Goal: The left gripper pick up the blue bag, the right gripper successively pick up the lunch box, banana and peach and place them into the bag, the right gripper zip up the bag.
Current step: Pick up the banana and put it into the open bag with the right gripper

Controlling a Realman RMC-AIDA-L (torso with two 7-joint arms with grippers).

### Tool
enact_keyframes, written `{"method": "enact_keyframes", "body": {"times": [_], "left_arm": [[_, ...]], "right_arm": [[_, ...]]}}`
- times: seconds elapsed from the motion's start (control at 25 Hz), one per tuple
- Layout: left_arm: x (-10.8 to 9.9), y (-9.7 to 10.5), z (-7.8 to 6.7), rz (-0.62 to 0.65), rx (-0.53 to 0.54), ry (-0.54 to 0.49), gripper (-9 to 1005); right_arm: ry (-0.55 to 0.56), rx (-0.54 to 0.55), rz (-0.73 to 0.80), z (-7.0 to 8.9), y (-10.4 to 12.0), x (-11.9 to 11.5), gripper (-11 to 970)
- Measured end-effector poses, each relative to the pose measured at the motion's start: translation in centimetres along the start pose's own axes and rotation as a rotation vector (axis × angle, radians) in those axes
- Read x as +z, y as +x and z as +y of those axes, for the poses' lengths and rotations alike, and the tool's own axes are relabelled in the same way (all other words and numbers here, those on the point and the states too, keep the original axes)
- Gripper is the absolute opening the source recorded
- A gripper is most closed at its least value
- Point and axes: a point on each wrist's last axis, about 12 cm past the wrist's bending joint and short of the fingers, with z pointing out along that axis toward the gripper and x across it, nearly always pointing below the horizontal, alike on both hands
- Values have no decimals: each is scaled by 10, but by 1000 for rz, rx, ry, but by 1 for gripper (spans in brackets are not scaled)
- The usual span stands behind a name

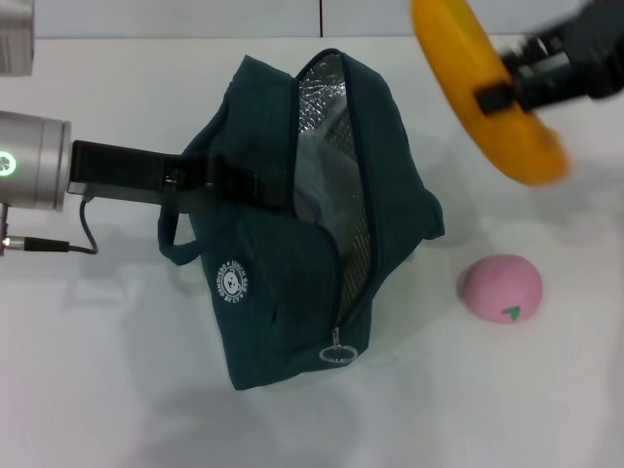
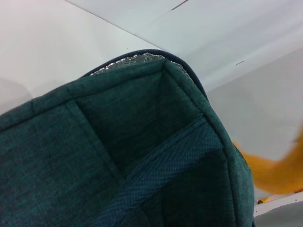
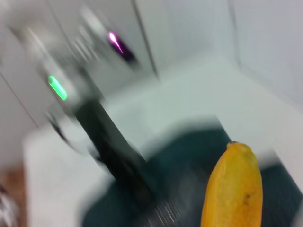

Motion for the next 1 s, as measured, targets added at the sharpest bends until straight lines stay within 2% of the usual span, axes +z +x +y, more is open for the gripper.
{"method": "enact_keyframes", "body": {"times": [0.24, 0.44, 0.72, 1.0], "left_arm": [[0, -2, -1, 5, -1, -2, 41], [0, -1, -1, 3, -2, -3, 41], [0, -2, -1, 5, 0, -2, 41], [1, -2, 0, 9, -11, 5, 41]], "right_arm": [[-115, -124, -187, 12, -11, 14, 495], [-233, -172, -340, 13, -8, 35, 507], [-333, -132, -484, 1, 14, 64, 523], [-380, -74, -500, -3, 39, 94, 539]]}}
